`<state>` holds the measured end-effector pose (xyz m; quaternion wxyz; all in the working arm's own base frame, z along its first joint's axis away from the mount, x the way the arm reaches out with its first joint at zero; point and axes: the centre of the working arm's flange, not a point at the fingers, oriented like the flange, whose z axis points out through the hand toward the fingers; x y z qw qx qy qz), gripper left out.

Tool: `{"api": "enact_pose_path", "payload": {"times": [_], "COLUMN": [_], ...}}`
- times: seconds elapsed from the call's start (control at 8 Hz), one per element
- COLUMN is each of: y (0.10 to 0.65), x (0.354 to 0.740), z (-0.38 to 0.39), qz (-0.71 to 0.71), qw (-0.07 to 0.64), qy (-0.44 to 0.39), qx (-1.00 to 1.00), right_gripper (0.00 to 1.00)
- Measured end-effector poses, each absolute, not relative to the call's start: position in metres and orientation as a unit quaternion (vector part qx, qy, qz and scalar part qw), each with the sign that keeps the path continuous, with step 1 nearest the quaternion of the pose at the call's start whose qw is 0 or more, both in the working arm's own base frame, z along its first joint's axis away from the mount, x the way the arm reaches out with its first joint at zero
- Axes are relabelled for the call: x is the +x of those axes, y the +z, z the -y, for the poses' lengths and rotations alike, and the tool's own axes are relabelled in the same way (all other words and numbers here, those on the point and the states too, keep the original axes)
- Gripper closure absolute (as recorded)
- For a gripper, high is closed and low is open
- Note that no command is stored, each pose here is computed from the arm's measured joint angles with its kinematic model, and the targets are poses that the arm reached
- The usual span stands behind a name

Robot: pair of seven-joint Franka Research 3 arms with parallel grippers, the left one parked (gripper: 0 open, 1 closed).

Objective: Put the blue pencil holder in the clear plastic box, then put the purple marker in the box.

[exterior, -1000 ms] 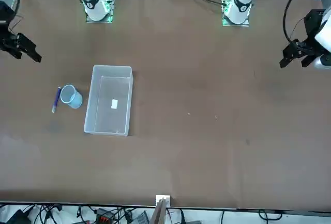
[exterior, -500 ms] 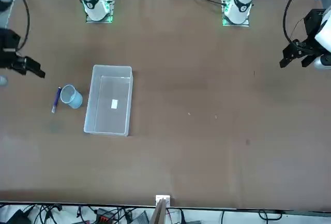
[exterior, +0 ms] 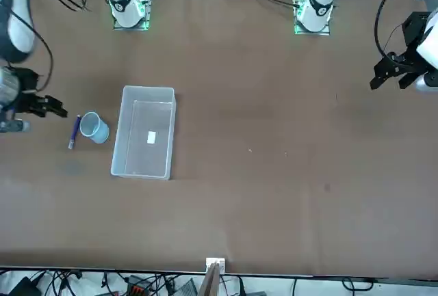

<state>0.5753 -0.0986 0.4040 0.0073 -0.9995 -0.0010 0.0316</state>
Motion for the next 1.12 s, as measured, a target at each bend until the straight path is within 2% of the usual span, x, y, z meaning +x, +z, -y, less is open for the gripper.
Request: {"api": "enact_pose_path", "payload": {"times": [0.25, 0.62, 1.12], "y": [0.359, 0.322, 0.289], "x": [0.561, 0.551, 0.55], "z": [0.096, 0.104, 0.12], "qz": [0.001, 0.003, -0.001], "qw": [0.006, 0.005, 0.006], "qy": [0.023, 0.018, 0.016], "qx": [-1.0, -1.0, -1.0], "right_gripper": [0.05, 0.09, 0.22]}}
